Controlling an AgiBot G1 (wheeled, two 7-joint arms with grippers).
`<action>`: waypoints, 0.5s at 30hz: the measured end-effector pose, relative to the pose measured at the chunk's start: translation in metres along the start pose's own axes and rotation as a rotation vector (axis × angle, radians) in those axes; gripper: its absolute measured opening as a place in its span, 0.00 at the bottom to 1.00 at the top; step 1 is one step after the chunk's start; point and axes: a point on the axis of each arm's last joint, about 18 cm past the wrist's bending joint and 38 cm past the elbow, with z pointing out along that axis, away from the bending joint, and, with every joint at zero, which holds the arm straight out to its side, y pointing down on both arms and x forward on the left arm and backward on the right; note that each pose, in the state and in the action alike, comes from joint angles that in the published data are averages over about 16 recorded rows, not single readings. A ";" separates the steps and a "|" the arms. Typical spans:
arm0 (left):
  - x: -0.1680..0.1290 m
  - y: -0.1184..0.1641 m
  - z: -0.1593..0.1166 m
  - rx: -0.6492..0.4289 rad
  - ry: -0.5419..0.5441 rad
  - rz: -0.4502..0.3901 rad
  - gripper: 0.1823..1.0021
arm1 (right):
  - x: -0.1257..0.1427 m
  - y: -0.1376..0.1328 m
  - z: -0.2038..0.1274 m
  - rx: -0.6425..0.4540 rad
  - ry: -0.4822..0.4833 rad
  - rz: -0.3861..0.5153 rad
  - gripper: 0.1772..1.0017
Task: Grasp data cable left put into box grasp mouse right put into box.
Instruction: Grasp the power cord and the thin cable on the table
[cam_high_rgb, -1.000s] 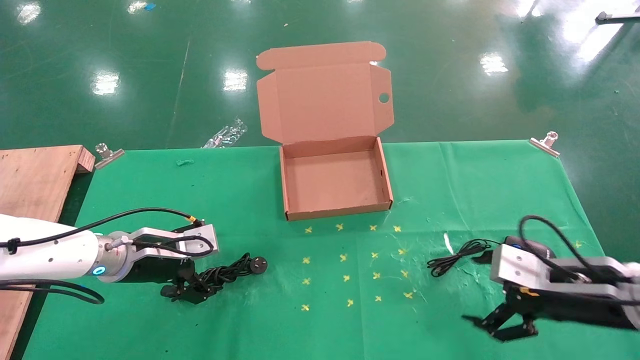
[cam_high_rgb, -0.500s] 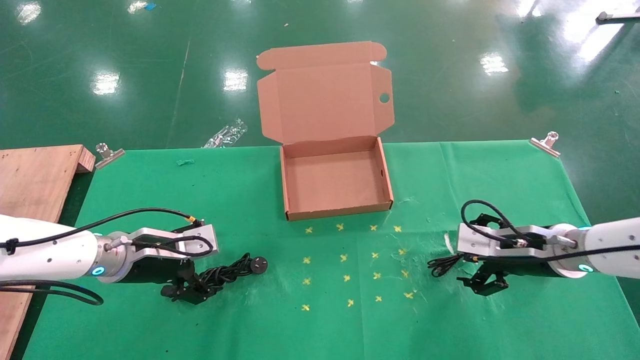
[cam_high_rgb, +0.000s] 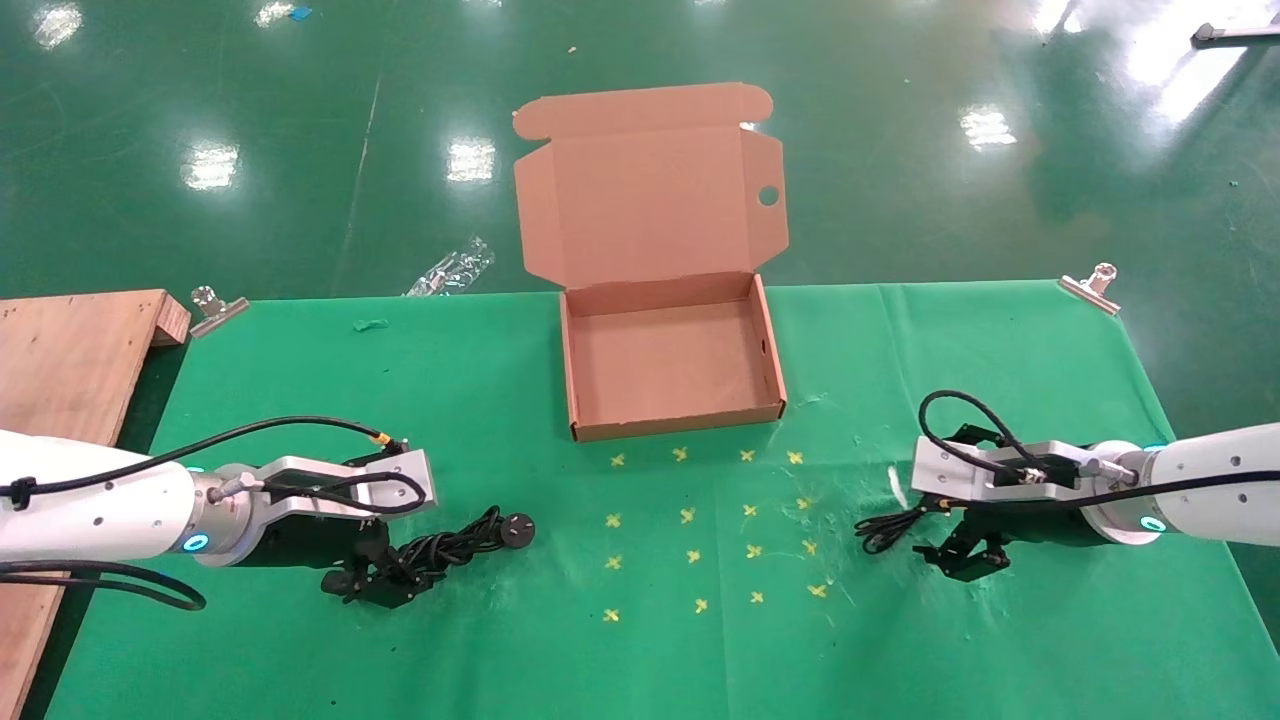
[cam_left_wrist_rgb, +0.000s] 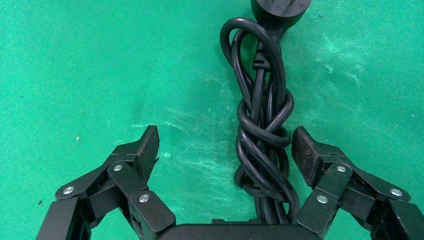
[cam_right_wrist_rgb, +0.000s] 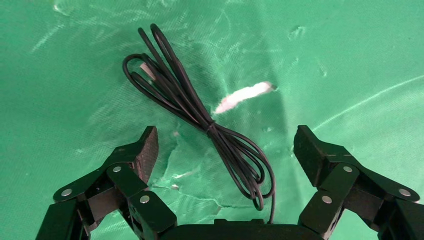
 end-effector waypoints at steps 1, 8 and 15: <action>0.000 0.000 0.000 0.000 0.000 0.000 0.97 | 0.000 0.000 0.000 0.001 0.000 0.000 0.98; 0.000 0.000 0.000 0.000 0.000 0.000 0.89 | -0.001 0.000 -0.002 0.006 -0.003 0.000 0.93; 0.000 0.000 0.000 0.001 0.001 0.000 0.75 | -0.002 0.000 -0.002 0.009 -0.005 -0.001 0.82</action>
